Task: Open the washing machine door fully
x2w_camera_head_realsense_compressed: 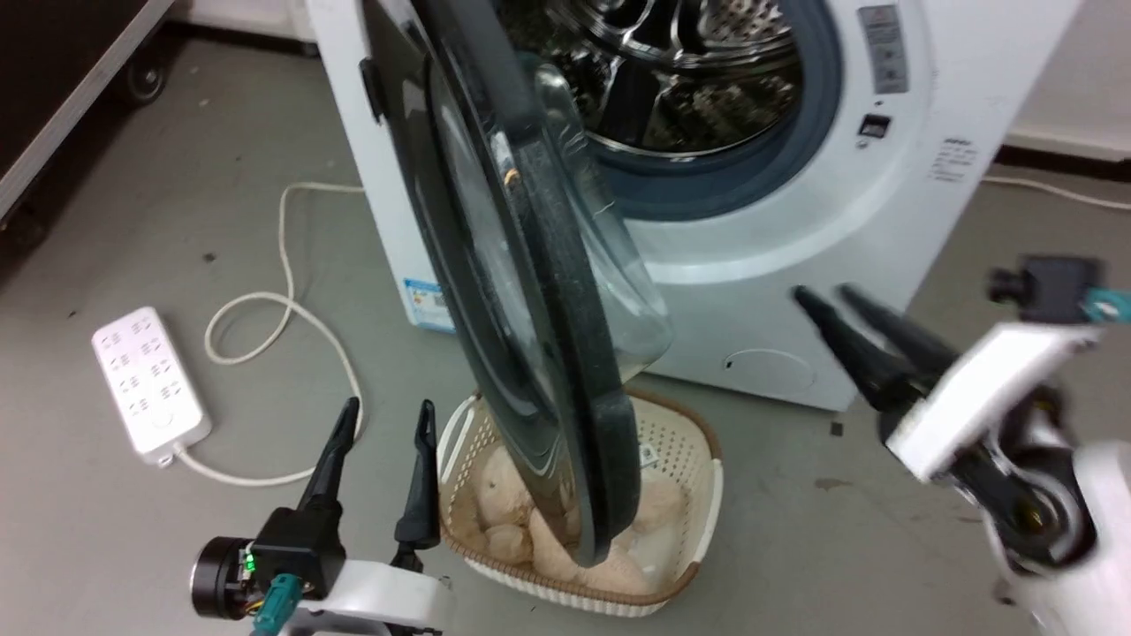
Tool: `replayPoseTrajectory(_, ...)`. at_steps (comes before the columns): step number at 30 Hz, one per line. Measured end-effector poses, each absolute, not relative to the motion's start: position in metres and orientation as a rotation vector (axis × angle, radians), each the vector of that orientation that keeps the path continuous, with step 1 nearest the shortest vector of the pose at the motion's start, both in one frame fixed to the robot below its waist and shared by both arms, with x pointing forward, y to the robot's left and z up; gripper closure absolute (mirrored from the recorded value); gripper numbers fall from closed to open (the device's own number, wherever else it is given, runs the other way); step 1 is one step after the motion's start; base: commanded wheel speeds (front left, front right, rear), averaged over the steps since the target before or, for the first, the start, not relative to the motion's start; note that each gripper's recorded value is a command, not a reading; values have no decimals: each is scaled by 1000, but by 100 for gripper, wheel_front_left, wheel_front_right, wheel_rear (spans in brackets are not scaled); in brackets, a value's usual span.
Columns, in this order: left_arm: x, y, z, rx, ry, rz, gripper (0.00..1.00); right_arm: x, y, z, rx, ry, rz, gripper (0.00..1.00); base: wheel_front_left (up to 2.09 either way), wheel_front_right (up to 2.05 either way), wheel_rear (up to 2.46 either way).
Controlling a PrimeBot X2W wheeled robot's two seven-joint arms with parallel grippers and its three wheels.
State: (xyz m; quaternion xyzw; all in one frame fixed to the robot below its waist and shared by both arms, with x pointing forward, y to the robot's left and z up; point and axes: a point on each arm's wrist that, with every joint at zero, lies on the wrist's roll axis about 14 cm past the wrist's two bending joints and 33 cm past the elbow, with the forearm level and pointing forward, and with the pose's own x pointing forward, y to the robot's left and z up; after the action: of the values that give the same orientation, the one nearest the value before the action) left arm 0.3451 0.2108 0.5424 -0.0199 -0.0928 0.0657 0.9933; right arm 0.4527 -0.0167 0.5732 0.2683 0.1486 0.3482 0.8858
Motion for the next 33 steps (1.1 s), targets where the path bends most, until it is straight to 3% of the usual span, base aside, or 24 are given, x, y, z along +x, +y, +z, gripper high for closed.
replayPoseTrajectory(6, 344, 205, 549, -52, -211, 103, 0, 443, -92, 603, 109, -98, 539, 0, 0, 0, 0)
replayPoseTrajectory(11, 345, 196, 553, -62, -224, 59, 0, 420, -137, 606, -56, -252, 388, 0, 0, 0, 0)
replayPoseTrajectory(21, 348, 179, 549, -72, -214, -13, 0, 360, -167, 570, -64, -261, 142, 0, 0, 0, 0)
replayPoseTrajectory(32, 346, 171, 539, -65, -182, -35, 0, 348, -172, 546, -60, -199, 108, 0, 0, 0, 0)
replayPoseTrajectory(33, 346, 170, 538, -63, -181, -38, 68, 348, -172, 546, -55, -198, 107, 0, 0, 0, 0)
